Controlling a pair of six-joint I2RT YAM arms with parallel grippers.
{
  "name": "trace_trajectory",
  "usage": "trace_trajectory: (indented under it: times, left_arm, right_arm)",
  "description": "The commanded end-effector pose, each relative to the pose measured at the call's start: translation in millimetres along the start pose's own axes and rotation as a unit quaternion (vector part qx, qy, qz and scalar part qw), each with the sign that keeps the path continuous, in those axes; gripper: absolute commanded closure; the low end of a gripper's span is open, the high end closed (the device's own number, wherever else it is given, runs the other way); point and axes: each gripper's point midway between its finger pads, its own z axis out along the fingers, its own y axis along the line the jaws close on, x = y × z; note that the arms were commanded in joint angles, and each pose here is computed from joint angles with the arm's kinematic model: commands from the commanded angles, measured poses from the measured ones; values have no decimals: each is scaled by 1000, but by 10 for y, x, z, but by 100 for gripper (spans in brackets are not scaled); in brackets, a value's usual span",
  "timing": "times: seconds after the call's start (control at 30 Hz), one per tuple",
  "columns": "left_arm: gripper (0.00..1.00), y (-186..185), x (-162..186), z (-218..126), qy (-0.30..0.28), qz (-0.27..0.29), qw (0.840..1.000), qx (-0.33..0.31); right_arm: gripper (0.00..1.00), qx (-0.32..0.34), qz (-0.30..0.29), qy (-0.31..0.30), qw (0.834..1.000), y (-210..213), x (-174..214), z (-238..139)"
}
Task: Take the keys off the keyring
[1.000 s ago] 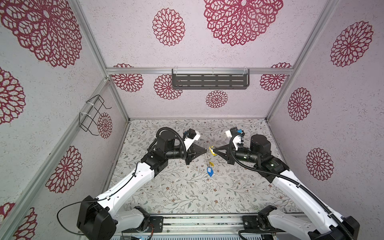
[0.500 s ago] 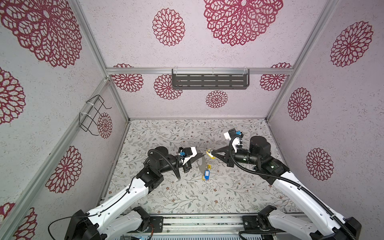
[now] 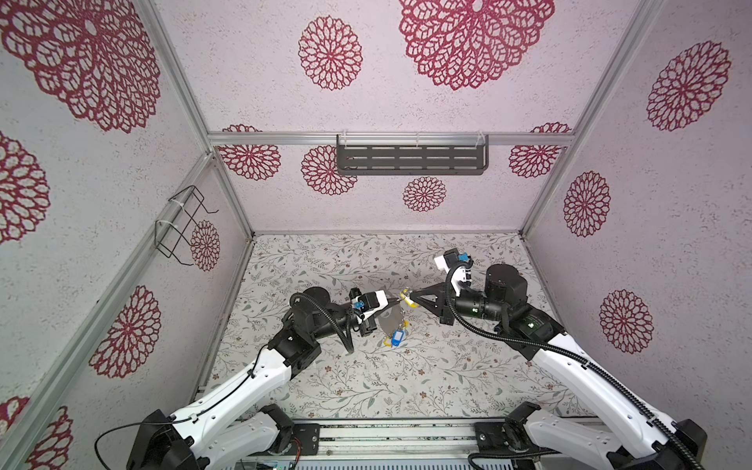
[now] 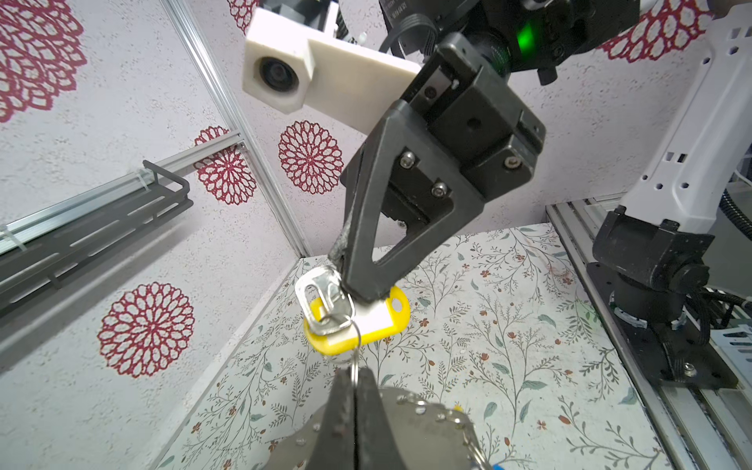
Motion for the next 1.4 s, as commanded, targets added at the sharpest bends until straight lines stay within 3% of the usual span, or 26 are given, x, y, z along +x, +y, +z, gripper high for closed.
trace_trajectory:
  times: [0.0, 0.23, 0.5, 0.57, 0.77, 1.03, 1.2, 1.37]
  left_arm:
    - [100, -81, -61, 54, -10, 7, 1000, 23]
    - [100, -104, -45, 85, -8, 3, 1000, 30]
    - [100, -165, -196, 34, -37, -9, 998, 47]
    - [100, -205, -220, 30, -41, -12, 997, 60]
    - [100, -326, -270, 2, -50, -21, 994, 96]
    - [100, -274, -424, -69, -75, -18, 994, 79]
    - [100, -107, -477, -46, -94, -47, 994, 38]
    - [100, 176, -545, -26, -122, -112, 986, -30]
  right_arm:
    - [100, -1, -44, -49, 998, 183, -373, -48]
    - [100, 14, -50, -54, 997, 230, -446, -38]
    - [100, 185, 22, -51, 981, -432, -418, -123]
    - [100, 198, 46, -48, 978, -532, -403, -123]
    - [100, 201, 87, -24, 975, -686, -297, -6]
    - [100, 184, 116, 6, 976, -792, -122, 156]
    - [100, 167, 127, 17, 978, -782, -18, 216]
    - [100, 158, 127, 22, 979, -730, 41, 212]
